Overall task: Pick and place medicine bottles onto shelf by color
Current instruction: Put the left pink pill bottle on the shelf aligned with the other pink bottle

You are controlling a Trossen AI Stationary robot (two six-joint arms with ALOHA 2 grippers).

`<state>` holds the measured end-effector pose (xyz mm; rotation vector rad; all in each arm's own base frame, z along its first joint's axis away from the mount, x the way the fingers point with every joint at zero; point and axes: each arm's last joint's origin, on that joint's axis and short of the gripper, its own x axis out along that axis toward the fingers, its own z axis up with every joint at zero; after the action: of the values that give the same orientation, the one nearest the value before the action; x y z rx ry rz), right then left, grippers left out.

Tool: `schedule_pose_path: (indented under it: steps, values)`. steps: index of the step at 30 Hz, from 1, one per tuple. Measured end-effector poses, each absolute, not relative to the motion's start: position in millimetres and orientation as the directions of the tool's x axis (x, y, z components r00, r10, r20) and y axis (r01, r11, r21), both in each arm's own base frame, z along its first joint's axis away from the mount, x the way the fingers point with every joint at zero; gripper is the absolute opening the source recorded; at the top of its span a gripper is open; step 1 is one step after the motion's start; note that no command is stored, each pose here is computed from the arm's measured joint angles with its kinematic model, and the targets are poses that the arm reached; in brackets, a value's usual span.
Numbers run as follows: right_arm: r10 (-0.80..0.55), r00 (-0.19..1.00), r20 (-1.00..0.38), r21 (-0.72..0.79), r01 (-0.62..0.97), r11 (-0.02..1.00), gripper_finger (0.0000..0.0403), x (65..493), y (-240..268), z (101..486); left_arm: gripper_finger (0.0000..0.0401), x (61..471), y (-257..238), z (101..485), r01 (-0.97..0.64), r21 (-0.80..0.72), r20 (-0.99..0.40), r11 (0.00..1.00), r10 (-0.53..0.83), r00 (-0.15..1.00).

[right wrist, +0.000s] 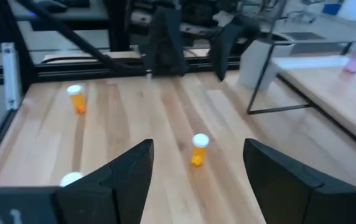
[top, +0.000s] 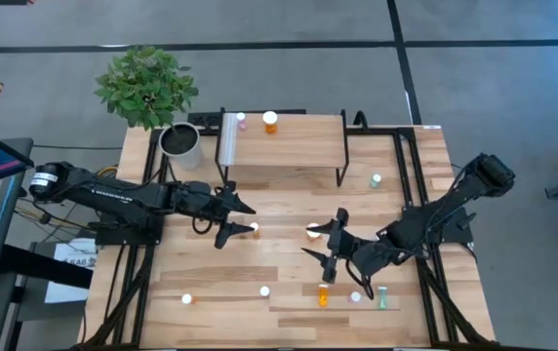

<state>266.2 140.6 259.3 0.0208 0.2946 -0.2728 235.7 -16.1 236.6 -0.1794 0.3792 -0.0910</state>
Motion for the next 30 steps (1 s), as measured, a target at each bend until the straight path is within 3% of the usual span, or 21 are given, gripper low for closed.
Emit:
schedule_pose_path:
  steps: [10,30]
  values:
    - [-0.098,0.989,-0.115,0.132,0.113,0.985,0.0269,245,112,231,0.0231,236,-16,237,0.053,-0.190,-0.360,0.980,-0.120,0.925]
    - [-0.136,0.986,-0.100,0.169,0.151,0.974,0.0269,248,98,216,0.0231,240,-15,235,-0.005,-0.126,-0.488,0.992,-0.058,0.871]
